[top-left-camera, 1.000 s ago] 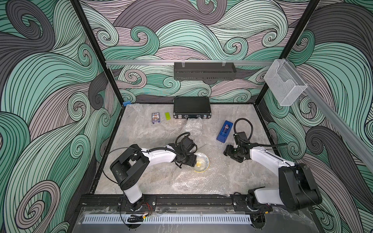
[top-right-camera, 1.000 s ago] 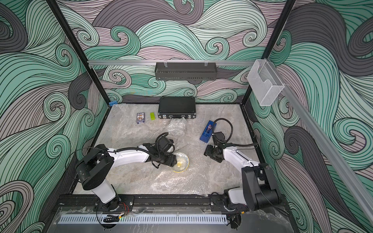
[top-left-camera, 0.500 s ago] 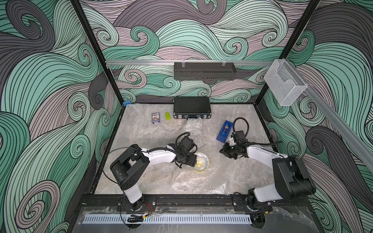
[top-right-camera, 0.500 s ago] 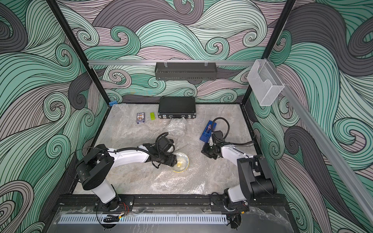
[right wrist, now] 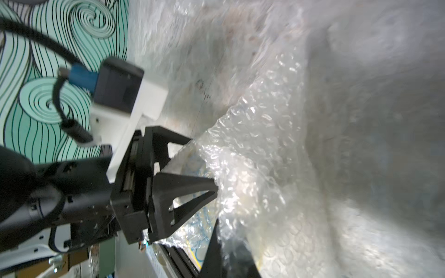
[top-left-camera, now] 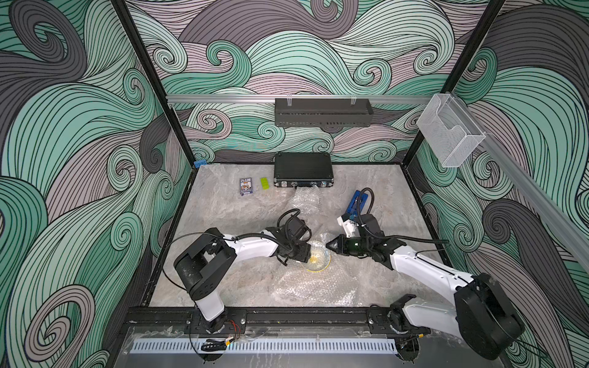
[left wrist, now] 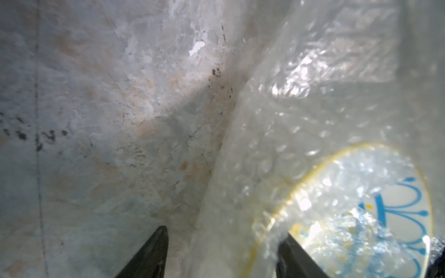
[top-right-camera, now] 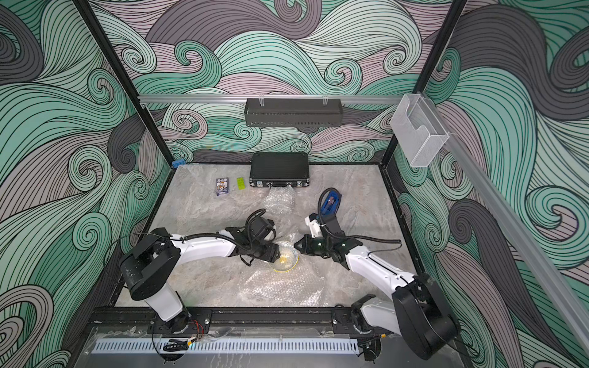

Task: Wrap bowls in bubble wrap
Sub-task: Wrap the bowl in bubble wrap.

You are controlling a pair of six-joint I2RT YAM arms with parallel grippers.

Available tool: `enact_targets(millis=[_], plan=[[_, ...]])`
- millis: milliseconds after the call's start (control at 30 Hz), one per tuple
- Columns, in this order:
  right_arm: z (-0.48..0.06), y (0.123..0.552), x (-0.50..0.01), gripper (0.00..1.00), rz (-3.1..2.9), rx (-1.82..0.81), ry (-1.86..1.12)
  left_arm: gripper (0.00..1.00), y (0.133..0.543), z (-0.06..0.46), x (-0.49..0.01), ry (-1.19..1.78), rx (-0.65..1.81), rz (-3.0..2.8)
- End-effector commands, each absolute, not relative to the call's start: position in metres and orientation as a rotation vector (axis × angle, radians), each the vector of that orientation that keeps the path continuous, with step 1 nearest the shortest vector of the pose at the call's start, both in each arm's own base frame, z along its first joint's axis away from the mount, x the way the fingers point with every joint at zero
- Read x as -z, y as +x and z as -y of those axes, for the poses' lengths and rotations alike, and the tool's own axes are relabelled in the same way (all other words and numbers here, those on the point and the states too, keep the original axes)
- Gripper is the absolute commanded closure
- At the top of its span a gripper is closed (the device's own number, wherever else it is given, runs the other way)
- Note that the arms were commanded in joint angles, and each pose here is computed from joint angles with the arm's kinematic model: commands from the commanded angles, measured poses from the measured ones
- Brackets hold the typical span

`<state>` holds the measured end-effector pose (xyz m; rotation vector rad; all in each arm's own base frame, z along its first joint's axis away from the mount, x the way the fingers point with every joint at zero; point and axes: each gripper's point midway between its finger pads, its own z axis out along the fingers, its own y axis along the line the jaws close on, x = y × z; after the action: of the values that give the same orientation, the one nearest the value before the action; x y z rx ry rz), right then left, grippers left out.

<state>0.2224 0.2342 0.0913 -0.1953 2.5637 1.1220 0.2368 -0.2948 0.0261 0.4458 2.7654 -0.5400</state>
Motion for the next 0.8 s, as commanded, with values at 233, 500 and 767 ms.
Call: enact_targets(millis=[233,500,767], plan=[[-0.270,0.189,-0.064,1.00,-2.652,-1.041,-0.532,0.34,0.228,0.286,-0.008,0.422,0.491,-2.824],[-0.271,0.180,-0.032,1.00,-2.756,-0.941,-0.595,0.33,0.226,0.282,-0.018,0.396,0.513,-2.806],[-0.271,0.179,-0.024,0.99,-2.775,-0.917,-0.620,0.25,0.221,0.279,-0.045,0.348,0.590,-2.761]])
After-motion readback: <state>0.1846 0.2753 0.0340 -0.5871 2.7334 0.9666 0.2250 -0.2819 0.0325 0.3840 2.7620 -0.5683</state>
